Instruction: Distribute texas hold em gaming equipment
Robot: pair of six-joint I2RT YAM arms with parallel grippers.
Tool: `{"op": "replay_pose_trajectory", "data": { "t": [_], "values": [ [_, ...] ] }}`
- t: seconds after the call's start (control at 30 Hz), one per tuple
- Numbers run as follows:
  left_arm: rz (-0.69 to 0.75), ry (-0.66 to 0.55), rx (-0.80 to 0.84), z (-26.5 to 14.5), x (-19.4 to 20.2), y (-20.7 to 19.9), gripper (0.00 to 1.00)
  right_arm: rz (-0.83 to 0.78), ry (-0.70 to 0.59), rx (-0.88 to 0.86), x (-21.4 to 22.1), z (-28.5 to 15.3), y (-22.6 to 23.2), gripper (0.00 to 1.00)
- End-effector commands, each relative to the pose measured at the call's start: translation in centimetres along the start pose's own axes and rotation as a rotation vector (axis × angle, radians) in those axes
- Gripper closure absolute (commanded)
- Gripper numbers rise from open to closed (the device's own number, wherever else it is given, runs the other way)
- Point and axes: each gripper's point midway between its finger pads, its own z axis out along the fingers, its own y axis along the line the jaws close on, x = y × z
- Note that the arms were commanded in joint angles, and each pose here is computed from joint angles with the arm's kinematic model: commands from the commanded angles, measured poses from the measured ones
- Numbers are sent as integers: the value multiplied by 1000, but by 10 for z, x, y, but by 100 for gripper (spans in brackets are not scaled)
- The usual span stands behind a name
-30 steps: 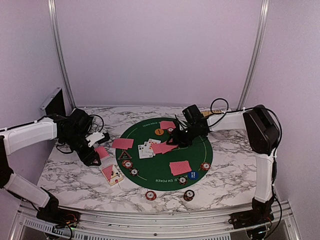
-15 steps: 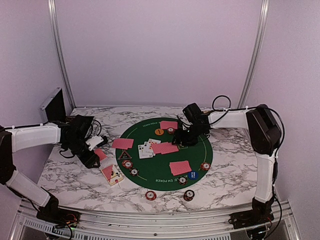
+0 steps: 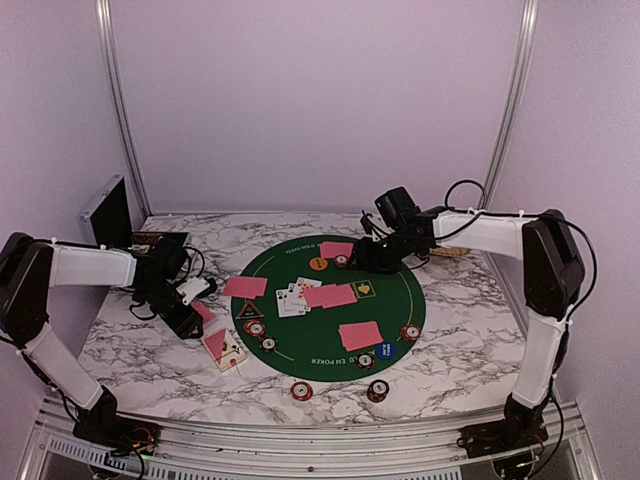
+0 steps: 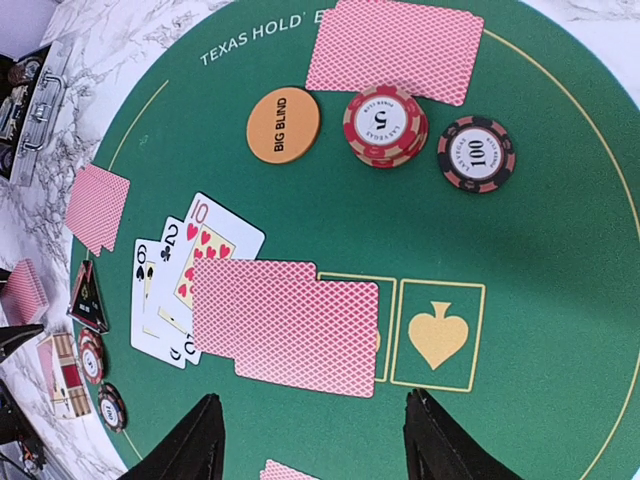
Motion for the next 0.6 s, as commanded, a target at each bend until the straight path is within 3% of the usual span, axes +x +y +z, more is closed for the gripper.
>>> {"op": "replay_pose_trajectory", "data": {
  "t": [0.0, 0.43, 0.57],
  "values": [
    [-35, -54, 28, 3, -17, 0, 100, 6, -45, -8, -9, -17, 5, 40],
    [-57, -45, 86, 17, -18, -14, 100, 16, -68, -17, -10, -31, 8, 39],
    [-46, -43, 97, 17, -17, -20, 88, 15, -76, -11, -11, -35, 8, 38]
  ]
}}
